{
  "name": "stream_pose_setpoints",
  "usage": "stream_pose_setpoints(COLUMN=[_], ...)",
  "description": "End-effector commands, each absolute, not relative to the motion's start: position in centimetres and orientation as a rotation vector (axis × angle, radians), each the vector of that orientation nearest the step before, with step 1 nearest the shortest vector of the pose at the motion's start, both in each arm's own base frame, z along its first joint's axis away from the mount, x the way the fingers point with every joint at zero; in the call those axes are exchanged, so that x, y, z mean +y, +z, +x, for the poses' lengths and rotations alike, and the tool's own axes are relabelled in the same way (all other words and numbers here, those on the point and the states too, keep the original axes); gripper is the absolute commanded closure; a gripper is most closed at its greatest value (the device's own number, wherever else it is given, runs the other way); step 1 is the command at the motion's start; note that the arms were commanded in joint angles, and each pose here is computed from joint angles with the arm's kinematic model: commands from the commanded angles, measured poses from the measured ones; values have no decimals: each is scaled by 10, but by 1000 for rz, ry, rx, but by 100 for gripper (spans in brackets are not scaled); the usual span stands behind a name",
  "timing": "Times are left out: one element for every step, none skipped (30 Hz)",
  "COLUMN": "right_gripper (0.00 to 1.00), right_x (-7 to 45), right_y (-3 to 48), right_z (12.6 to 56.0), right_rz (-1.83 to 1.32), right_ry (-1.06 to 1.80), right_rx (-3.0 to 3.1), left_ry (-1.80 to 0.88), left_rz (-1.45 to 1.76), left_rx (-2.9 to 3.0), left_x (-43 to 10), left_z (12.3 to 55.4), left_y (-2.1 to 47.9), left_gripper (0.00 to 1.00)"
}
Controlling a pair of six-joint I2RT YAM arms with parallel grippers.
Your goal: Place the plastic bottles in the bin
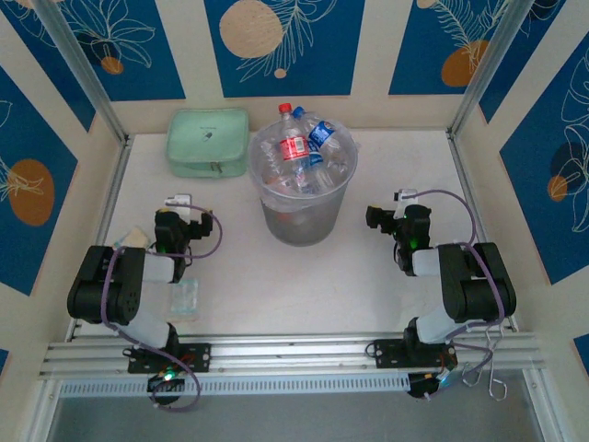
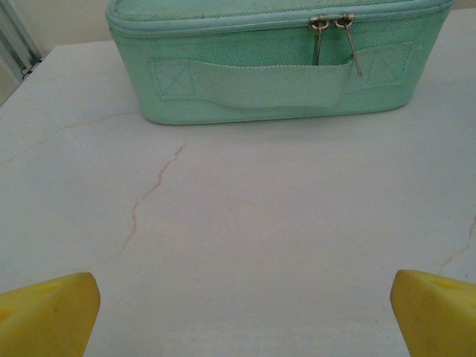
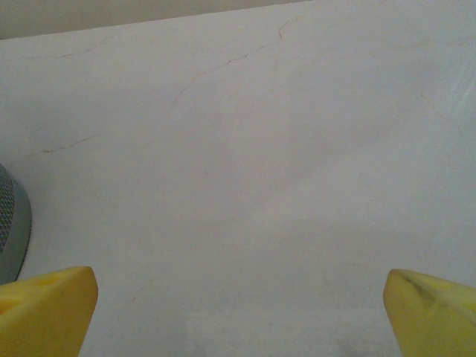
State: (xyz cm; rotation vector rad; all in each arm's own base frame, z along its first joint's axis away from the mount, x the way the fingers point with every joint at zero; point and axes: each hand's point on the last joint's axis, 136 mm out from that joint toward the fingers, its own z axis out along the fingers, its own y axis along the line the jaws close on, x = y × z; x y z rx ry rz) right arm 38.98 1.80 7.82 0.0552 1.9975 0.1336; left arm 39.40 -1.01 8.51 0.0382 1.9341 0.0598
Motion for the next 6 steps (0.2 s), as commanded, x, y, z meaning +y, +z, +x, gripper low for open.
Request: stream_pose_setpoints(right_gripper=[1,1,1,1,1,1], right_x=[16,16,16,16,16,16], right_y=[93,93,93,93,93,94], right_z=[398,398,397,397,397,397], right_rz=[49,49,49,49,47,47], right_ry=[122,122,122,122,122,121], right_rx=[1949,1949,1949,1949,1946,1945], left_ry=[53,54,54,54,54,54], left_rz=[68,68,69,68,68,69], left_rx=[1900,1900,1899,1899,1900,1900], left_x=[-15,-15,-15,-15,-15,-15], left_z=[397,397,397,396,396,396], left_y=[92,92,92,92,92,92], left_gripper=[0,0,0,0,0,0])
